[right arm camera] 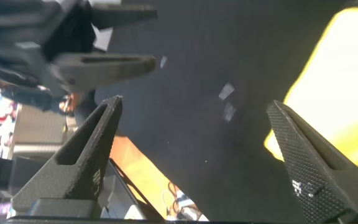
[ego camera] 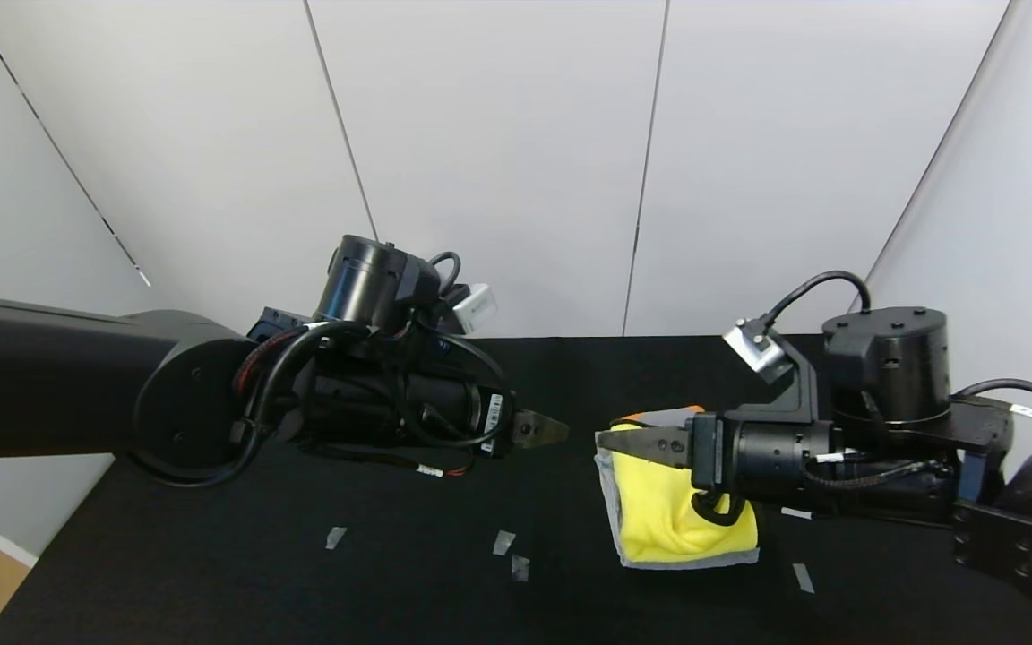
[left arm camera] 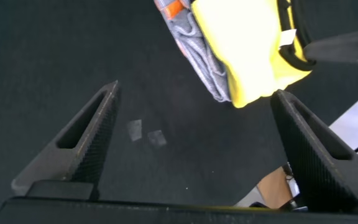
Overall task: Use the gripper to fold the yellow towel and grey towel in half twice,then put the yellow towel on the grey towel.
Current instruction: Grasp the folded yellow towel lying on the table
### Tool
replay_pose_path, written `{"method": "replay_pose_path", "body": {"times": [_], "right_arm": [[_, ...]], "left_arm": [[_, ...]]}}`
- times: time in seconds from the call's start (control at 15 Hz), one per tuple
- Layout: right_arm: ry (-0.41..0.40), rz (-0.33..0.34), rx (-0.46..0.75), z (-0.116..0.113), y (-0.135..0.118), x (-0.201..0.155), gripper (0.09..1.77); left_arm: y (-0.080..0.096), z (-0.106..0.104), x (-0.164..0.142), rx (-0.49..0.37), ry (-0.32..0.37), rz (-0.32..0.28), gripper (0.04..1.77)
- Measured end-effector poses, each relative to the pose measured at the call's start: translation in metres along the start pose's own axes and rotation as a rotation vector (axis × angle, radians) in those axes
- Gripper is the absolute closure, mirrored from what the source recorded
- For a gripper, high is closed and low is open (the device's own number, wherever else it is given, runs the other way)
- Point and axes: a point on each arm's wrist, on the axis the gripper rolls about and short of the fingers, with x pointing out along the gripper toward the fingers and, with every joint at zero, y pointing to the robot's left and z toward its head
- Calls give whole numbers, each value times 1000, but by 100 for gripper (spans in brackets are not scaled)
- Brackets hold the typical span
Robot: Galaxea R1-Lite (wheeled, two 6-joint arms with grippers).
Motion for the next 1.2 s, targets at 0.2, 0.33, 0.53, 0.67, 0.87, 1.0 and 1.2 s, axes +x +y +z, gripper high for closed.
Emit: {"method": "replay_pose_path", "body": {"times": [0.2,0.33,0.53,0.67,0.87,1.0,1.2], "right_arm": [[84,-18,14,-19,-8,20,17],[120,-43,30,-29,-17,24,16],[142,-79,53,-36,-28,20,16],[143,-96,64,-39,-32,13,16],[130,-117,77,-39,-38,2,16],[118,-131,86,-38,-42,-6,16],[105,-153,102,-38,-48,-15,16]], "left_arm": [[12,-4,-1,-29,12,2,11],[16,-5,0,-38,18,1,11],[18,-6,2,-45,24,7,11],[19,-7,3,-47,29,8,11],[19,-9,4,-48,34,7,10],[19,-9,4,-47,37,4,10],[19,-11,4,-47,41,4,10]]}}
